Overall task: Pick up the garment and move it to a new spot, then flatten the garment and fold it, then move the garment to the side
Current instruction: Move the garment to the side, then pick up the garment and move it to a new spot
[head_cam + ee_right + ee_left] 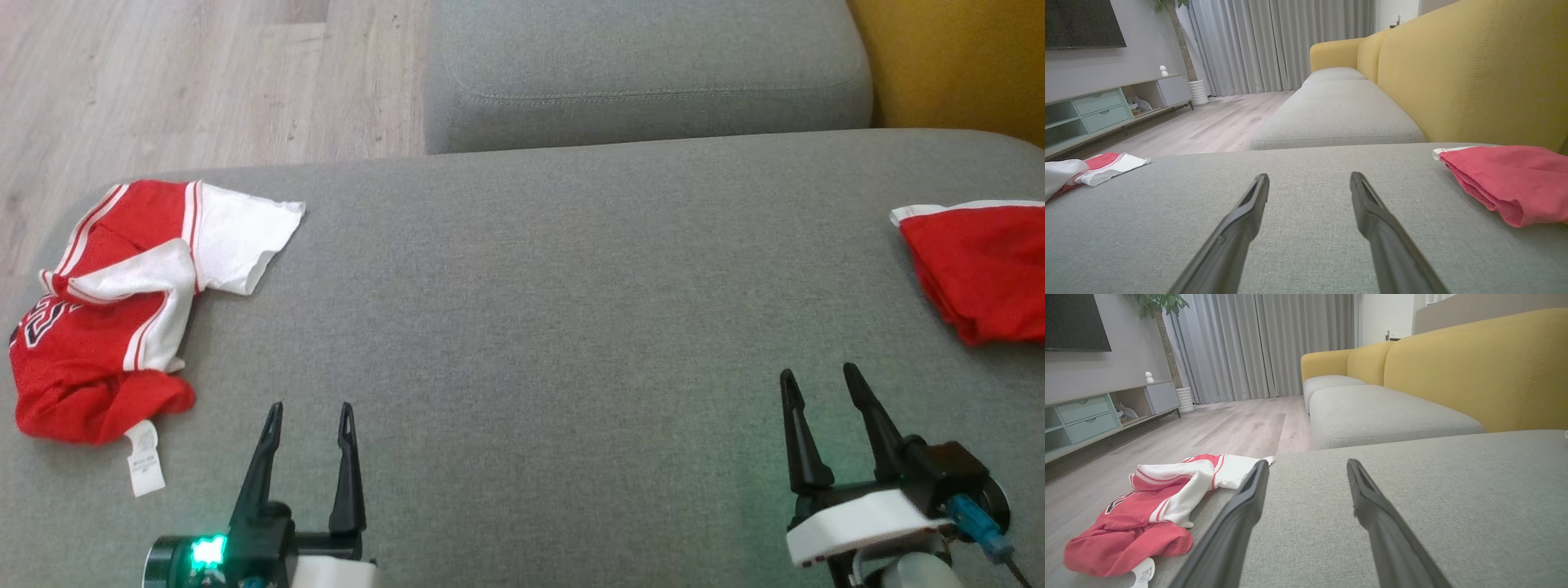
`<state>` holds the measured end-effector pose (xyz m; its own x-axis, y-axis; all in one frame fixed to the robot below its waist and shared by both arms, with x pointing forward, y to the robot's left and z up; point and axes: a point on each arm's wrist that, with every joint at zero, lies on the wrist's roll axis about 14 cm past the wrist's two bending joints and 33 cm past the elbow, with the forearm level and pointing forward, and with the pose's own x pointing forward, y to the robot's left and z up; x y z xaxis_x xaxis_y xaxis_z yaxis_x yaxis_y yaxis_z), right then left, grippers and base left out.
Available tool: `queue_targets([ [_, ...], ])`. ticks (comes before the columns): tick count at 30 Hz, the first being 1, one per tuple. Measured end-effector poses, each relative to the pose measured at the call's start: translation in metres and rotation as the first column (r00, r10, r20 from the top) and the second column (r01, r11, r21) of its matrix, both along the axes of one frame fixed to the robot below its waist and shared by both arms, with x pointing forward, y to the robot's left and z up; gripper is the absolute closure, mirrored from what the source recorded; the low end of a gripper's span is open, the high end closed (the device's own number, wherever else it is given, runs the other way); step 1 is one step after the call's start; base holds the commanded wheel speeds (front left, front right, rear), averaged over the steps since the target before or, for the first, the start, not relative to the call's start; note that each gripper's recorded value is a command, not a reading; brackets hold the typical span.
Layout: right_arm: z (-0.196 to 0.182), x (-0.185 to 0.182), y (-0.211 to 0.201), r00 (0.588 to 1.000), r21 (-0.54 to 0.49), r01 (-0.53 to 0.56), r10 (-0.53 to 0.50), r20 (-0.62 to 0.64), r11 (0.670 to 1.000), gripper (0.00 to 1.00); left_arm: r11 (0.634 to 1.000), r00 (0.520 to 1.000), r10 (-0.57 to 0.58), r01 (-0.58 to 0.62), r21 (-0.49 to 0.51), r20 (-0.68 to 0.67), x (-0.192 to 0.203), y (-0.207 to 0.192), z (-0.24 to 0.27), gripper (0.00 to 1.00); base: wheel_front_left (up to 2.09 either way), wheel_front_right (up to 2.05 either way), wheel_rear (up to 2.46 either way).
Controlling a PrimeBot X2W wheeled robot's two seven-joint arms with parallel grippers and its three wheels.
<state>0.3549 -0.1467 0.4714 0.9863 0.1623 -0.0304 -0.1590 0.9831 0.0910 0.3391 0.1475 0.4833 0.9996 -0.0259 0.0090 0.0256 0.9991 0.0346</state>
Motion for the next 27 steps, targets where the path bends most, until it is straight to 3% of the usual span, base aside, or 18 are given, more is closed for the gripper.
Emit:
queue_targets([
  [27, 0.001, -0.022, 0.008, 1.0, 0.024, -0.016, 0.016, 0.006, 1.0, 0.0, 1.0, 0.999, 0.024, -0.023, 0.006, -0.023, -0.022, 0.011, -0.009, 0.0, 0.0, 0.0, 0.0],
])
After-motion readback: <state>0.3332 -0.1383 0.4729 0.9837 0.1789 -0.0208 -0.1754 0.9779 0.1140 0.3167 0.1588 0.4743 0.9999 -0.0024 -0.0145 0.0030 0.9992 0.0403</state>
